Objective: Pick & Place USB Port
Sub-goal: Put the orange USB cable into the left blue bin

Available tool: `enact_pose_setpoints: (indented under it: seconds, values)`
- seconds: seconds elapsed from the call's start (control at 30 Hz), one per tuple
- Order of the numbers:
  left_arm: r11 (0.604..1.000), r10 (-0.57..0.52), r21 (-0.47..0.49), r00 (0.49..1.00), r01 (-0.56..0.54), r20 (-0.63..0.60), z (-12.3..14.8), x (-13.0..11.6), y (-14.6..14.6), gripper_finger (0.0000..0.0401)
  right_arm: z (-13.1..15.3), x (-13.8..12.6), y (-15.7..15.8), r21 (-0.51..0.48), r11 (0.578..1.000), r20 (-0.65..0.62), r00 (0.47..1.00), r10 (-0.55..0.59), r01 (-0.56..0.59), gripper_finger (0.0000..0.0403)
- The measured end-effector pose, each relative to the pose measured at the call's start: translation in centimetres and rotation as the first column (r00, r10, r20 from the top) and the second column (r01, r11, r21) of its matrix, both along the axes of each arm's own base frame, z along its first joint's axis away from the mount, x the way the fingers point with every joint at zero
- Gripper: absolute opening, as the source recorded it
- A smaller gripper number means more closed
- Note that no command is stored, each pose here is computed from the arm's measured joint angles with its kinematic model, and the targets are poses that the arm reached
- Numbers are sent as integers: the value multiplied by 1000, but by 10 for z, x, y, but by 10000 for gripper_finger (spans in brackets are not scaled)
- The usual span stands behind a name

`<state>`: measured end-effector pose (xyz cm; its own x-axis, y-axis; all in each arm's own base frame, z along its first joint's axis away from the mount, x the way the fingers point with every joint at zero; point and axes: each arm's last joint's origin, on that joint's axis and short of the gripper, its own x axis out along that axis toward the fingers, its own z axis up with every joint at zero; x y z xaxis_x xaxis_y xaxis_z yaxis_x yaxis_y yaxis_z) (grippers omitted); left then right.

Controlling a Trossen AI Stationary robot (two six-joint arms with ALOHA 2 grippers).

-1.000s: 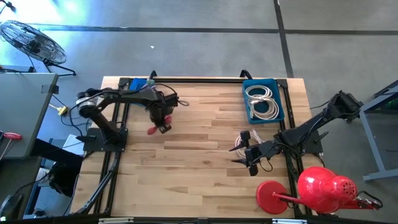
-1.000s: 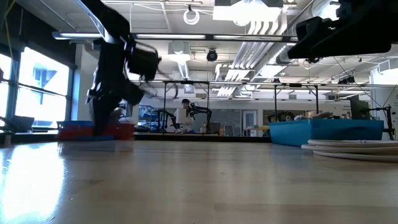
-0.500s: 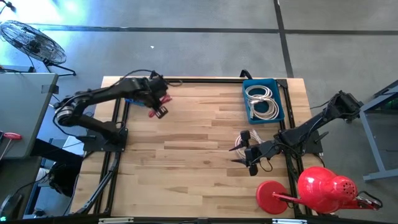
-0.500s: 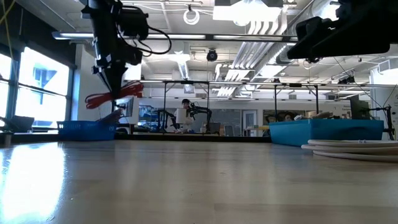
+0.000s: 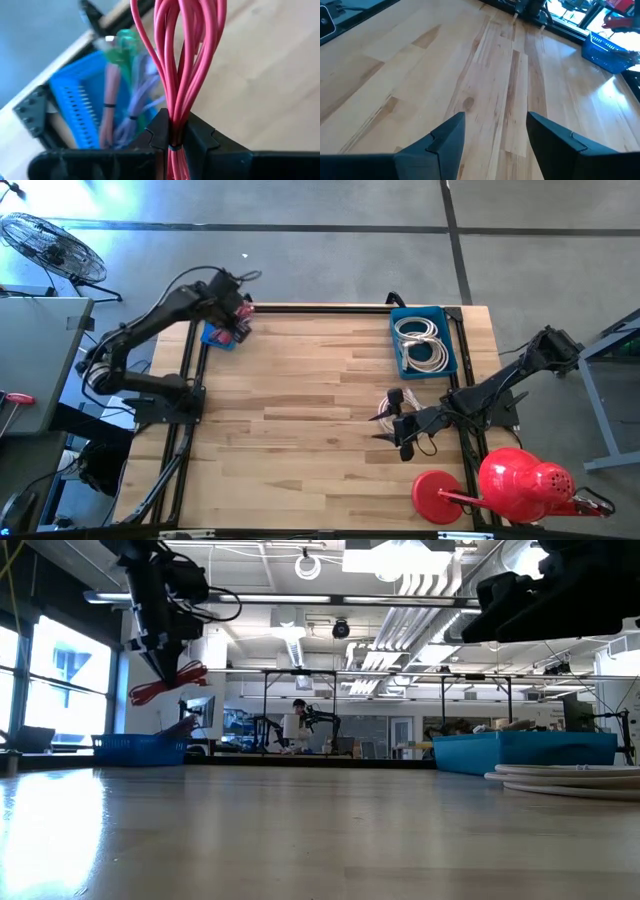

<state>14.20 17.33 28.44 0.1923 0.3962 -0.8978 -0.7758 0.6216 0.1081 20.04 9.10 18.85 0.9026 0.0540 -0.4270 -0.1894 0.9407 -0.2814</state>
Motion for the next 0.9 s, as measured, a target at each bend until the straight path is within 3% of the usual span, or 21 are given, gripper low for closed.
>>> enact_pose_setpoints:
  seconds: [0.37,0.5,0.9]
  values:
    - [994,61,82,992,-70,106,5,-36,37,30,-2,1,-4,-40,999,-19,1000,-8,7,204]
    - [992,56,100,987,-72,149,4,-38,42,30,-5,1,-10,-72,996,-44,997,-56,53,204]
    - [995,79,49,993,-83,87,-13,-34,50,30,-8,0,-13,-69,994,-80,993,-90,84,204]
